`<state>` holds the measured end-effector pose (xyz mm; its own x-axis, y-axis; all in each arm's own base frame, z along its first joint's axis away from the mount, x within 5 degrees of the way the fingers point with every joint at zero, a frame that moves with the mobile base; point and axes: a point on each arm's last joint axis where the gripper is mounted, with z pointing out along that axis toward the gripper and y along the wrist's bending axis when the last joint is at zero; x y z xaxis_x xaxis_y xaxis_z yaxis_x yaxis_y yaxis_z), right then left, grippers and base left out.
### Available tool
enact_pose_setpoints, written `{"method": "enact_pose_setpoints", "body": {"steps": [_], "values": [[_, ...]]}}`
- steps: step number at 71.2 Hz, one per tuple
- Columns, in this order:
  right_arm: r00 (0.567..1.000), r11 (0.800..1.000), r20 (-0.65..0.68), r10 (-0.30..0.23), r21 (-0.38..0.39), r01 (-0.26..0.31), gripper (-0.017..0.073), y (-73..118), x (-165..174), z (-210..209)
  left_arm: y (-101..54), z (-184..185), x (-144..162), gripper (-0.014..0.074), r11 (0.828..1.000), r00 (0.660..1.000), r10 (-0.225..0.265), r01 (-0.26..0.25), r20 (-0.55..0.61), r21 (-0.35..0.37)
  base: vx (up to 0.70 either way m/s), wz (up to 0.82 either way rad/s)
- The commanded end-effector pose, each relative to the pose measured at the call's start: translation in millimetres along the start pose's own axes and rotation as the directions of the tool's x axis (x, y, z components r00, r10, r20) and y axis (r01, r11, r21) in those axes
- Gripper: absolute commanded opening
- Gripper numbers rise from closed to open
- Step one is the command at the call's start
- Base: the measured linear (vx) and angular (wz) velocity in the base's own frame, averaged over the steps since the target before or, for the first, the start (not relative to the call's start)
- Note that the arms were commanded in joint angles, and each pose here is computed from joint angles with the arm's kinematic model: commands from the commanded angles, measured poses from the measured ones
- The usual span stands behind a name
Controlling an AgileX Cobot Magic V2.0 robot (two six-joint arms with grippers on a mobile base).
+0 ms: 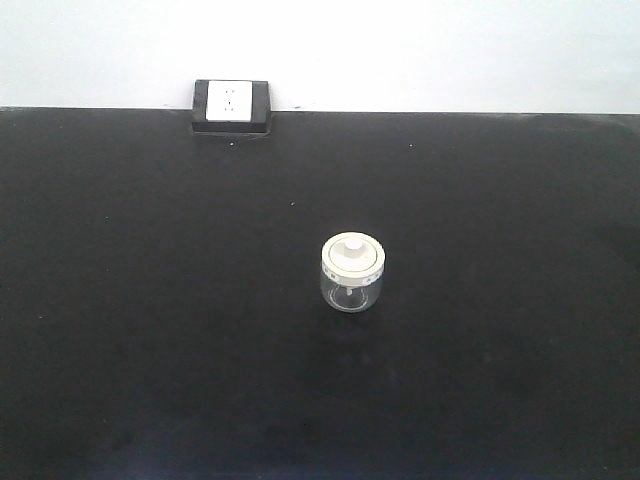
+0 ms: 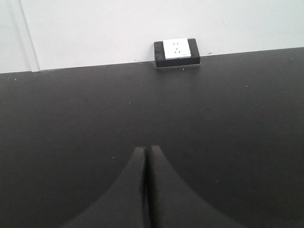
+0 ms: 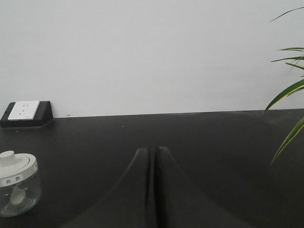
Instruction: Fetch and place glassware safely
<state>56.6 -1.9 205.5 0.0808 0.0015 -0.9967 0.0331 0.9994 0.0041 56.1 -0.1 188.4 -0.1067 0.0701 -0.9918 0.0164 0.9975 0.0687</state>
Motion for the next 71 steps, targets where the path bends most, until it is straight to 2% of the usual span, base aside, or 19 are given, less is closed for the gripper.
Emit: {"method": "enact_pose_setpoints", "body": {"steps": [1, 71], "values": [[0.998, 1.000, 0.060, -0.006, 0.002, 0.006, -0.0003, 0.1, -0.3, -0.8, -1.1, 1.0, 2.6, -0.0007, 1.000, 0.998, -0.013, 0.012, 0.053, 0.009, 0.00, 0.00], [0.998, 1.000, 0.060, -0.006, 0.002, 0.006, -0.0003, 0.1, -0.3, -0.8, -1.1, 1.0, 2.6, -0.0007, 1.000, 0.998, -0.013, 0.012, 0.053, 0.009, 0.00, 0.00]]}}
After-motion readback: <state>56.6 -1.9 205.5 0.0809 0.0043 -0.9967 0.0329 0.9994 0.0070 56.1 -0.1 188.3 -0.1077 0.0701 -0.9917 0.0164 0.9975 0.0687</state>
